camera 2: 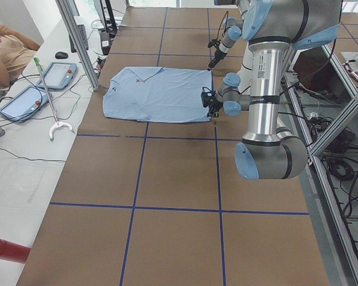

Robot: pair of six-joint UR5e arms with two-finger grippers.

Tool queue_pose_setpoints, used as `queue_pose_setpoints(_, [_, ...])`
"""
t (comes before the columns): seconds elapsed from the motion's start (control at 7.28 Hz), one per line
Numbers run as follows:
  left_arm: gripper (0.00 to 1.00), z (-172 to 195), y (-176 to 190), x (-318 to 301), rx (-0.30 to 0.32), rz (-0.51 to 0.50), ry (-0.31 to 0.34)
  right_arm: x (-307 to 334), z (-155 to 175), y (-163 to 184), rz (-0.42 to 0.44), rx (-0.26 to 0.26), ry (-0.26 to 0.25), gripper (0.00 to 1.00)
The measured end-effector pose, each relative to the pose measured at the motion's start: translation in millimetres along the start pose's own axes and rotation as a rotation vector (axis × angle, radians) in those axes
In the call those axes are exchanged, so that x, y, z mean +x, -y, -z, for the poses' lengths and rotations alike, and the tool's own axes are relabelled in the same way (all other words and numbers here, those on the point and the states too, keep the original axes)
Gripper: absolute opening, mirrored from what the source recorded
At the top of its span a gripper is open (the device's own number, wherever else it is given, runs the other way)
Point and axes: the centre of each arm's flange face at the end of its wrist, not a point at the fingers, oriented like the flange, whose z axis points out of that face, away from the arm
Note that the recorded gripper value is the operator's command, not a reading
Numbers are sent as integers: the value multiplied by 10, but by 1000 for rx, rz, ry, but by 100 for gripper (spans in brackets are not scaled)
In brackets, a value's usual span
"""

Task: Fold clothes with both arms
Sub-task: 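Grasp the hem corners with the left and right grippers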

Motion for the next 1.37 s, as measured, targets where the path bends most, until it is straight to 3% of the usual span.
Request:
queue_pose_setpoints(1.1, [0,-5,7,-11,1,1,2,-24,-59,-28,13,36,19,43])
queue_pose_setpoints(1.24, [0,-5,6,-10,1,1,2,-71,-71,-66,12,37,22,32])
queue_pose_setpoints(1.37, [0,-4,5,-9,1,1,1,-111,-80,-96,12,36,24,28])
